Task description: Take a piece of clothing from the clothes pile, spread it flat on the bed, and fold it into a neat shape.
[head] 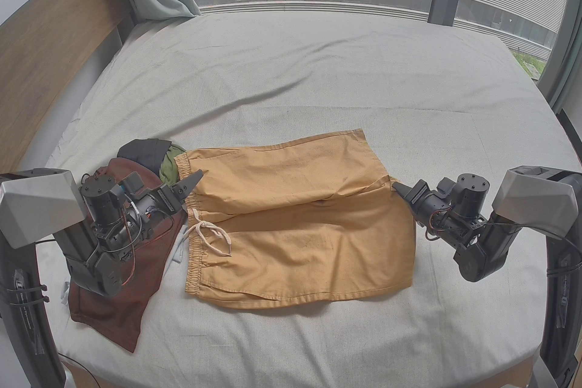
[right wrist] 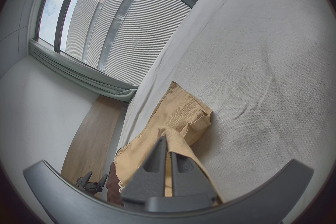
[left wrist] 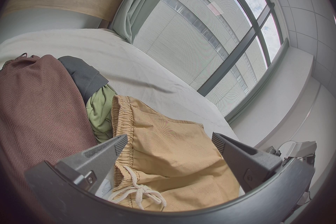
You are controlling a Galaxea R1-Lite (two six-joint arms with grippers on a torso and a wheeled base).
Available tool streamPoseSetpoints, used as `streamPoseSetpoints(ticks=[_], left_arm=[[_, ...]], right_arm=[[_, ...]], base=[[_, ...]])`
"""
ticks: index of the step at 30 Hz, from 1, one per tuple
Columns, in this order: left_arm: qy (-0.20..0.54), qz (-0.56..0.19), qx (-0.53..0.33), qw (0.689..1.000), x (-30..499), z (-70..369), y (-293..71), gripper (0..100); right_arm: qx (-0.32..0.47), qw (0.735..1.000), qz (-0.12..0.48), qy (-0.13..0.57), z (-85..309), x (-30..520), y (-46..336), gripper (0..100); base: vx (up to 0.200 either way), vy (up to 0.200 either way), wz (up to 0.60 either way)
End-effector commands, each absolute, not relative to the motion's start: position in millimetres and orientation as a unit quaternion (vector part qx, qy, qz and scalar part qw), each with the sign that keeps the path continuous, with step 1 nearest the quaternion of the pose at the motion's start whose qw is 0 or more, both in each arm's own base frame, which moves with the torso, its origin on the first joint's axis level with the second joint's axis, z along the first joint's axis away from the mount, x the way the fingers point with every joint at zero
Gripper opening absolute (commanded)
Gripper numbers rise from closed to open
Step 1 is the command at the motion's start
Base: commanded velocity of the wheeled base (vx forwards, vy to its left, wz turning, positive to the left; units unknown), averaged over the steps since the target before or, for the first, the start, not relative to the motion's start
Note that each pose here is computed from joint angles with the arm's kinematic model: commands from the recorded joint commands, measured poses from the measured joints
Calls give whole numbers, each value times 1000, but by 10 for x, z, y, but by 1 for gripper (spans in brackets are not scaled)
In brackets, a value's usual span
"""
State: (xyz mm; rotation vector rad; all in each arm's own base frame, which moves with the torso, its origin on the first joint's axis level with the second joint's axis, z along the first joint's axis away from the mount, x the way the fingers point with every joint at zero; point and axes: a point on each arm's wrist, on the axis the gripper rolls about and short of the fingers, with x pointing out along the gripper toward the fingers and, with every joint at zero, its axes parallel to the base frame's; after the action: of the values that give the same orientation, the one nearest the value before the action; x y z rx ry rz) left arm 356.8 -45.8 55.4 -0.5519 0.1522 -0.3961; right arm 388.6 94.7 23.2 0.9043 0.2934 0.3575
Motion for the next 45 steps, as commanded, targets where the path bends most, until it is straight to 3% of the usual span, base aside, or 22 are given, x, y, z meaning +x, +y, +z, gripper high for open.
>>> streamPoseSetpoints(ticks=[1,3,4,11,26,34,45], left_arm=[[77,-193,-271,940,3571,535,-459,100],[78,-194,-271,940,3568,533,-464,100],[78,-194,-271,940,3568,533,-464,100],[80,-194,-272,939,3567,519,-459,100],[123,-237,-233,935,3380,399,-313,100],[157,-288,-207,922,3148,351,-266,100],[199,-320,-209,902,2960,212,-157,100]], right_arm=[[432,874,169,142,114,3929,943,0],[432,874,175,134,102,3929,949,0],[433,875,177,128,95,3932,944,100],[412,885,182,118,114,3884,957,100],[364,898,231,93,706,3426,1072,100],[316,908,250,113,671,3244,1101,100],[294,901,290,135,692,3056,1155,100]], base=[[0,0,0],[0,0,0],[0,0,0],[0,0,0],[0,0,0],[0,0,0],[0,0,0]])
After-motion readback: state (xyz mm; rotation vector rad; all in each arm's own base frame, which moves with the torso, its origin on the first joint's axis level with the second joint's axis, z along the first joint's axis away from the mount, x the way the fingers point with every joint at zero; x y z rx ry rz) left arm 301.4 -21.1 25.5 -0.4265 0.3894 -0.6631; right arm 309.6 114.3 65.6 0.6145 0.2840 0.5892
